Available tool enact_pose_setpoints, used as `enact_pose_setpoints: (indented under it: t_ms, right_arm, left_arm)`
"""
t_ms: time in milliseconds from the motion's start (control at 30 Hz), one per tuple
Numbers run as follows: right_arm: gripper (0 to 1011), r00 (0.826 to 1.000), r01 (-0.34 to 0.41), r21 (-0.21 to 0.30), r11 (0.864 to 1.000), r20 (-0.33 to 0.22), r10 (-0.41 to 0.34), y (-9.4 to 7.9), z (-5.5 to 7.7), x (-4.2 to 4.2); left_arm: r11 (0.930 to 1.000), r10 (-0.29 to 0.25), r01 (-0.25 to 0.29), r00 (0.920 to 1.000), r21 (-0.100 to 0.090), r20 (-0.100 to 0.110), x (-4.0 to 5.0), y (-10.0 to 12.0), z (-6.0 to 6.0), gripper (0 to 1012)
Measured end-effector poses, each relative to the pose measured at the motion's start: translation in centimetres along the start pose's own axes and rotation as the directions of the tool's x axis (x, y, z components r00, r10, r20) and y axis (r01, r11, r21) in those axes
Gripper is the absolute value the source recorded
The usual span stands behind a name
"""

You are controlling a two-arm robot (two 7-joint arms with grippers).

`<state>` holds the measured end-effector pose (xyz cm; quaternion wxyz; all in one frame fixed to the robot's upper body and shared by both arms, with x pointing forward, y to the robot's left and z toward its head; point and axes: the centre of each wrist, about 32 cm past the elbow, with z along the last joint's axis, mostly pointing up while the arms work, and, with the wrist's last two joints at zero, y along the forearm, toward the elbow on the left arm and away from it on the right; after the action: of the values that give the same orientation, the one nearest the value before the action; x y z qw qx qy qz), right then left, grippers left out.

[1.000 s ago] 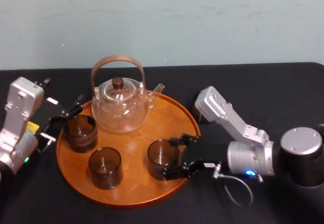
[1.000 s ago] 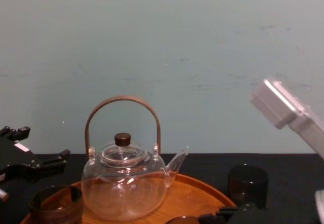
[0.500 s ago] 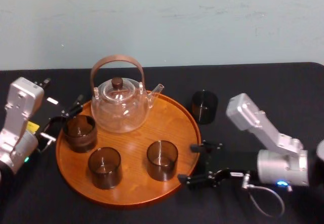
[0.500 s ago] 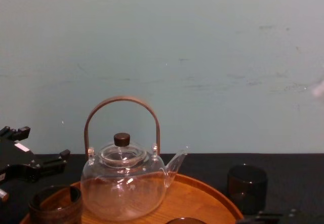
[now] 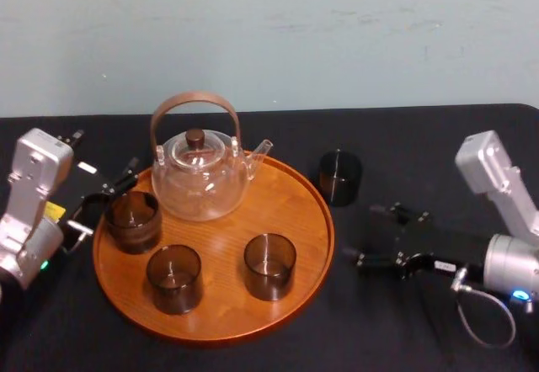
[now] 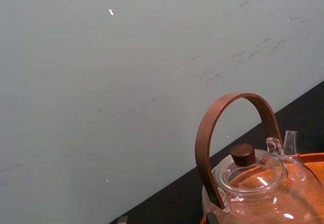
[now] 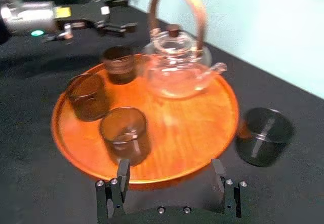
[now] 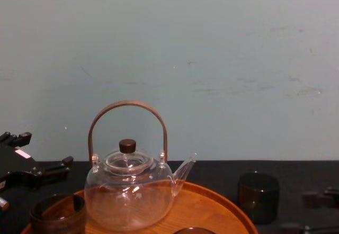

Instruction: Pick up the glass from the table and place it on the tray.

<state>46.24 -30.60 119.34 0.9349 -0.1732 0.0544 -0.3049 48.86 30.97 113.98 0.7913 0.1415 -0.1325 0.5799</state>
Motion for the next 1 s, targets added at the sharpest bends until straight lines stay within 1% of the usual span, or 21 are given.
enact_pose_setpoints:
  t_ms: [167,267,433,467,833,1000]
  right_arm:
    - [1003,0.997,0.071,0.016,0.997,-0.033,-0.071,-0.3,-0.3,0.35]
    - [1003,0.994,0.097,0.016,0.995,-0.051,-0.096,-0.2,-0.4,0.45]
    - [1003,0.983,0.16,0.007,0.987,-0.09,-0.159,0.3,-0.4,0.69]
    - [1003,0.979,0.179,0.003,0.984,-0.101,-0.178,0.5,-0.4,0.79]
    - [1002,0.953,0.263,-0.029,0.964,-0.146,-0.264,2.2,0.0,1.57]
    - [1002,0.945,0.286,-0.046,0.957,-0.151,-0.29,2.9,0.2,1.96]
  left_arm:
    - [1.0,0.0,0.0,1.0,0.0,0.0,0.0,0.0,0.0,1001]
    - [1.0,0.0,0.0,1.0,0.0,0.0,0.0,0.0,0.0,1001]
    - [1.0,0.0,0.0,1.0,0.0,0.0,0.0,0.0,0.0,1001]
    - [1.0,0.0,0.0,1.0,0.0,0.0,0.0,0.0,0.0,1001]
    - [1.0,0.0,0.0,1.0,0.0,0.0,0.0,0.0,0.0,1001]
    - [1.0,0.0,0.0,1.0,0.0,0.0,0.0,0.0,0.0,1001]
